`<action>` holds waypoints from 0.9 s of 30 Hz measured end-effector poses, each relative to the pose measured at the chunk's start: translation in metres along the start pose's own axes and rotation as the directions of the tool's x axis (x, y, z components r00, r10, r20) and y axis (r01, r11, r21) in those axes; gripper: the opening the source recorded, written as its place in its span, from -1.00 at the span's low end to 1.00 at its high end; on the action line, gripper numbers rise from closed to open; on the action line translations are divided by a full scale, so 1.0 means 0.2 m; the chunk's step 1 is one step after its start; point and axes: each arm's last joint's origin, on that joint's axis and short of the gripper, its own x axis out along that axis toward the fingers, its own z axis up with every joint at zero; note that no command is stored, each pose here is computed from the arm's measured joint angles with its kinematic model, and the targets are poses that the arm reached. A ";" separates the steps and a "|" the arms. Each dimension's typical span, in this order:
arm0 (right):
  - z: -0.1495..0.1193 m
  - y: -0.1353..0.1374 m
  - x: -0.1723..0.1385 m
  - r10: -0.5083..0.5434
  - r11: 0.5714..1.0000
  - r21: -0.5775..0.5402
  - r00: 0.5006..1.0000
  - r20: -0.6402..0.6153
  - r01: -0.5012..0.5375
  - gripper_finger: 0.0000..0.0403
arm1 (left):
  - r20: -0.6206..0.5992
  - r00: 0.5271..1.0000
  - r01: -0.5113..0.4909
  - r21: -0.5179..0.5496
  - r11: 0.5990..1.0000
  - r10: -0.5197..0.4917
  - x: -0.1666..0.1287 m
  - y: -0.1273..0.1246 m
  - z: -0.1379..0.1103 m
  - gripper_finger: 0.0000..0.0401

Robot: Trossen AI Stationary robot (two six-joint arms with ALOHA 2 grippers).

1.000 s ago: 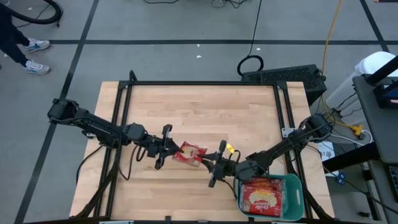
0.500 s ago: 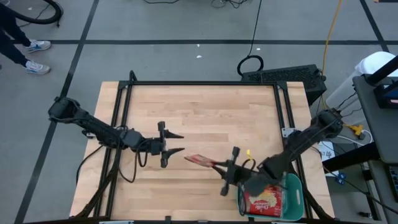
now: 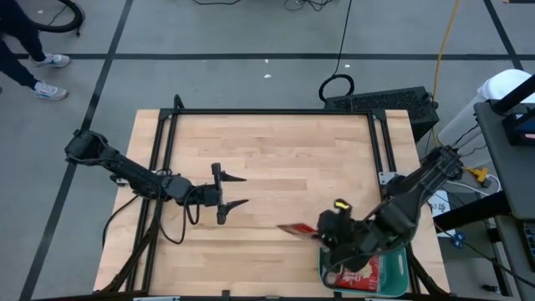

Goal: Sort popcorn bags into baskets
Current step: Put the popcorn bag into the green bin

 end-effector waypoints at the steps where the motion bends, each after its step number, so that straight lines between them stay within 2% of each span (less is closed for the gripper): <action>1: 0.00 -0.01 -0.03 -0.005 0.999 0.037 0.999 -0.054 0.007 -0.93 | -0.002 1.000 0.001 0.001 1.000 -0.001 0.00 0.00 0.00 0.49; 4: -0.01 -0.05 -0.10 -0.010 0.991 0.130 0.973 -0.232 0.041 -0.93 | -0.019 1.000 0.010 0.010 1.000 -0.010 0.00 0.00 -0.01 0.49; 7: -0.05 -0.08 -0.13 -0.013 0.968 0.224 0.919 -0.394 0.110 -0.93 | -0.035 0.999 0.018 0.014 1.000 -0.018 0.00 -0.01 -0.02 0.49; 13: -0.11 -0.05 -0.15 0.055 0.931 0.331 0.837 -0.545 0.154 -0.93 | -0.057 0.998 0.028 0.012 1.000 -0.028 0.00 -0.01 -0.03 0.49; 18: -0.15 -0.02 -0.12 0.060 0.934 0.310 0.775 -0.630 0.179 -0.93 | -0.057 0.998 0.027 0.012 1.000 -0.027 0.00 -0.01 -0.03 0.49; 21: -0.18 0.00 -0.11 0.048 0.957 0.244 0.750 -0.660 0.154 -0.93 | -0.056 0.998 0.028 0.011 1.000 -0.027 0.00 -0.01 -0.03 0.49; 27: -0.23 0.02 -0.09 -0.060 0.976 0.122 0.756 -0.652 0.183 -0.93 | -0.056 0.998 0.027 0.007 1.000 -0.027 0.00 -0.01 -0.03 0.49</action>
